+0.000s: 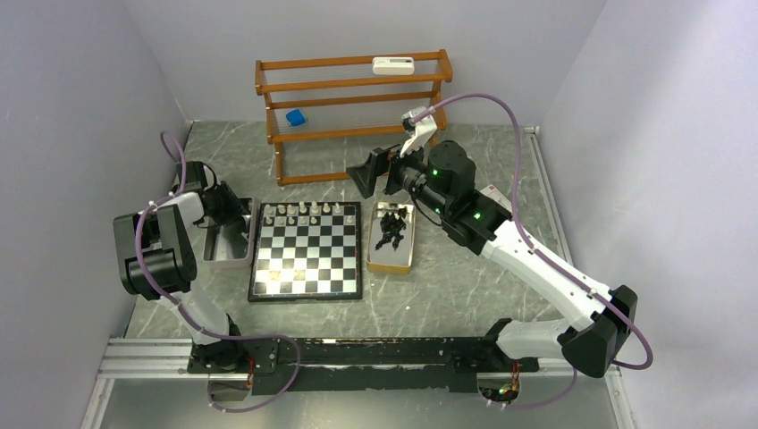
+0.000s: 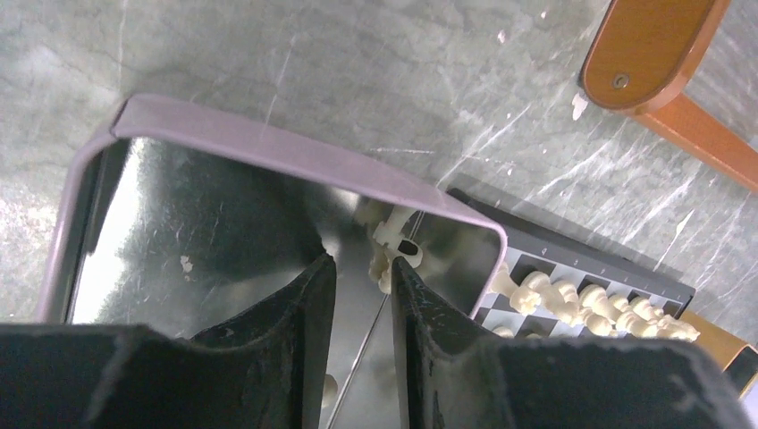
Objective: Set up the chess pieces on the board
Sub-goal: Pick up the chess piece from the storage box.
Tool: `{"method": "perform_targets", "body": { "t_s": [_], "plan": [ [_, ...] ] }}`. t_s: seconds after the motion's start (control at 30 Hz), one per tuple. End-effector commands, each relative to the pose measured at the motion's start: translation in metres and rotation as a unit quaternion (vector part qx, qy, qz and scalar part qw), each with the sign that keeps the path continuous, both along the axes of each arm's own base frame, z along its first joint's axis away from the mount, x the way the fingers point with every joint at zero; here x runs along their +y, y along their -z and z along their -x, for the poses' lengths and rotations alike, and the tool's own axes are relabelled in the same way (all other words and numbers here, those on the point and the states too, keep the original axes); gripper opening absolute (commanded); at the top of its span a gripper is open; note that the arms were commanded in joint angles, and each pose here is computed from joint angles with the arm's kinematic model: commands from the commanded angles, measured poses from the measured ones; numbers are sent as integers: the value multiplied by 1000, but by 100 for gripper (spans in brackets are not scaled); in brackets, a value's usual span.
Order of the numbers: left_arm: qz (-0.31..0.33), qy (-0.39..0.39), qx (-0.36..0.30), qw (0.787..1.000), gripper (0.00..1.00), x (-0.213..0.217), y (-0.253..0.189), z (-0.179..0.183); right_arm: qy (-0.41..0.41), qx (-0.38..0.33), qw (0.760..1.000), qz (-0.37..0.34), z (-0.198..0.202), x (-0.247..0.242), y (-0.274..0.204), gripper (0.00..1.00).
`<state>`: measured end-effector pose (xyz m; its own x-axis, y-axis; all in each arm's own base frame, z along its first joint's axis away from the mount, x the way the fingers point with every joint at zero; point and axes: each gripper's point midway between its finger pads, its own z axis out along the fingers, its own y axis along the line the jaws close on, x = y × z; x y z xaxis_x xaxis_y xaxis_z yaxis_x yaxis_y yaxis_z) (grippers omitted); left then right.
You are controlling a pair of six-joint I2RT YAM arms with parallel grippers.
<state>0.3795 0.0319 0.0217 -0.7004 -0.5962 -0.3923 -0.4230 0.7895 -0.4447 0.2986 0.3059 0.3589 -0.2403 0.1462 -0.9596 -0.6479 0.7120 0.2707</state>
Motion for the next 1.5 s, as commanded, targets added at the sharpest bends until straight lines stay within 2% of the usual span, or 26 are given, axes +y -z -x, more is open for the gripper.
{"method": "perform_targets", "body": {
  "t_s": [0.0, 0.47, 0.7, 1.47],
  "plan": [
    [-5, 5, -8, 1000, 33, 6, -3, -10, 7, -14, 1000, -13, -2, -3, -10, 100],
    [-55, -31, -7, 998, 29, 26, -19, -5, 9, -15, 1000, -14, -1, -5, -9, 100],
    [-19, 1, -74, 997, 32, 7, -38, -16, 10, -15, 1000, -13, 0, -6, -7, 100],
    [-1, 22, -37, 999, 34, 2, -11, -20, 11, -21, 1000, -16, 0, -8, -11, 100]
  ]
}}
